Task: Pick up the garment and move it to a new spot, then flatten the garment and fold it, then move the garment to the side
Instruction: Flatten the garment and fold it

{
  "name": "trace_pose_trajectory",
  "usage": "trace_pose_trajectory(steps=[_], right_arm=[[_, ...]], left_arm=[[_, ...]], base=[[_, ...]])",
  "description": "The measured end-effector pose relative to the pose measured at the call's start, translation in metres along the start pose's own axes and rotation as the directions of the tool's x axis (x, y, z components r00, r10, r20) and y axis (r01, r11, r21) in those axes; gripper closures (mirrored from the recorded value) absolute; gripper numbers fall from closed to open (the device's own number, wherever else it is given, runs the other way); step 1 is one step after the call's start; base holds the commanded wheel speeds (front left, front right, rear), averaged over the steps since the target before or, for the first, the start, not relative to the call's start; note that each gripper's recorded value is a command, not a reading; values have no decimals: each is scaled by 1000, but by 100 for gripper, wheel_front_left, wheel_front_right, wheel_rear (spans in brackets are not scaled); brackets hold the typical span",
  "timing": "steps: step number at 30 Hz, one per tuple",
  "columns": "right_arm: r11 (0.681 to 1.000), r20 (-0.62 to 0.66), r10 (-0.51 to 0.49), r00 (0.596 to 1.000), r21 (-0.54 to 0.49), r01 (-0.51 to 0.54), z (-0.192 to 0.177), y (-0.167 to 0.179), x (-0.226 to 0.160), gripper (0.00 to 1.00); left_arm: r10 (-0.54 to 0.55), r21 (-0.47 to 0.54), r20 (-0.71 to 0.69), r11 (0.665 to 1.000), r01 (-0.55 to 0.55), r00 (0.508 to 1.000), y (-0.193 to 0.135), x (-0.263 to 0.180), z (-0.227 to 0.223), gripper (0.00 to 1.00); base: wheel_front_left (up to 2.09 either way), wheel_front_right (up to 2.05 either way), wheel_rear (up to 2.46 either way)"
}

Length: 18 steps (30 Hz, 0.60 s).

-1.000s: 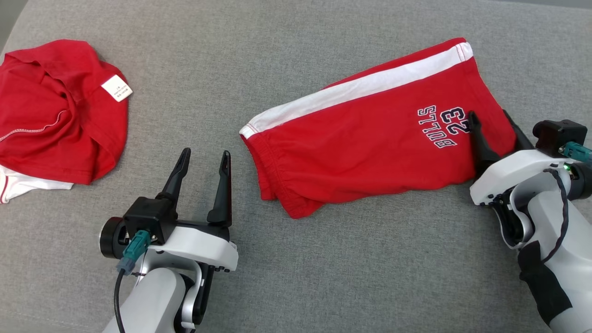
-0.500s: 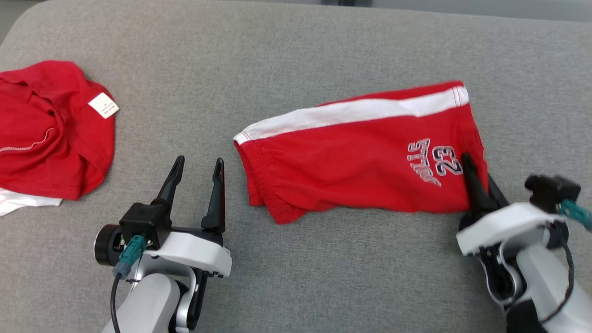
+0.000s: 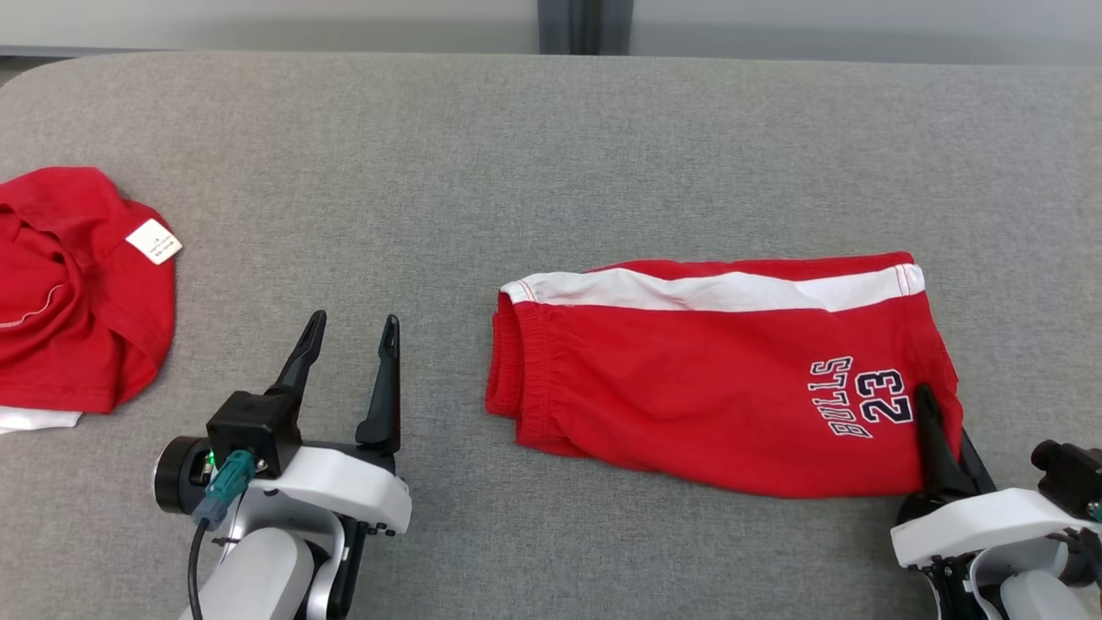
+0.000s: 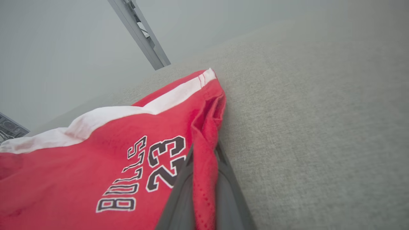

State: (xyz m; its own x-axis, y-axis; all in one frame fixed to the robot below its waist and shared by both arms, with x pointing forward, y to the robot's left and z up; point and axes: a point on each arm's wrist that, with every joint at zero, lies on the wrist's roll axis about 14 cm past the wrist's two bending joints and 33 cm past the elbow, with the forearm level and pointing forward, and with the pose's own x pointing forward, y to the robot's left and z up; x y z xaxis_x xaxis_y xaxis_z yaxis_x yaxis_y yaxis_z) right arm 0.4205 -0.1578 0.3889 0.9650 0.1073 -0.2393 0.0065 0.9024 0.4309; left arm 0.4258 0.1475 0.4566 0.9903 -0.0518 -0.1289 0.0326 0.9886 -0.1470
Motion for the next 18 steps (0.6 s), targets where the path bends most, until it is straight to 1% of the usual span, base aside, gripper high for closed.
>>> trace_pose_trajectory(steps=[2, 5, 8, 11, 13, 15, 18], right_arm=[[1000, 12, -17, 1000, 1, 17, 3, -4, -4, 100], [1000, 49, -2, 999, 0, 2, 13, 3, -3, 100], [998, 102, 52, 993, -30, -50, 30, 20, 1, 100], [989, 159, 146, 976, -63, -137, 50, 50, 7, 100], [973, 174, 229, 958, -84, -217, 58, 79, 8, 100], [949, 181, 314, 932, -94, -301, 64, 110, 9, 100], [891, 179, 453, 873, -112, -440, 69, 162, 7, 100]], left_arm=[[-9, 4, -14, 1000, 9, 1000, -2, -2, -2, 0], [-18, 5, -13, 1000, 18, 1000, -5, -1, -1, 0], [-22, 8, -13, 1000, 22, 1000, -6, 1, 1, 0], [-30, 9, -13, 1000, 30, 999, -8, 2, 2, 0], [-32, 10, -12, 999, 32, 999, -9, 3, 3, 0], [-34, 13, -14, 999, 34, 999, -9, 3, 2, 0], [-34, 11, -17, 999, 34, 999, -9, 4, 2, 0]], base=[[0, 0, 0], [0, 0, 0], [0, 0, 0], [0, 0, 0], [0, 0, 0], [0, 0, 0], [0, 0, 0]])
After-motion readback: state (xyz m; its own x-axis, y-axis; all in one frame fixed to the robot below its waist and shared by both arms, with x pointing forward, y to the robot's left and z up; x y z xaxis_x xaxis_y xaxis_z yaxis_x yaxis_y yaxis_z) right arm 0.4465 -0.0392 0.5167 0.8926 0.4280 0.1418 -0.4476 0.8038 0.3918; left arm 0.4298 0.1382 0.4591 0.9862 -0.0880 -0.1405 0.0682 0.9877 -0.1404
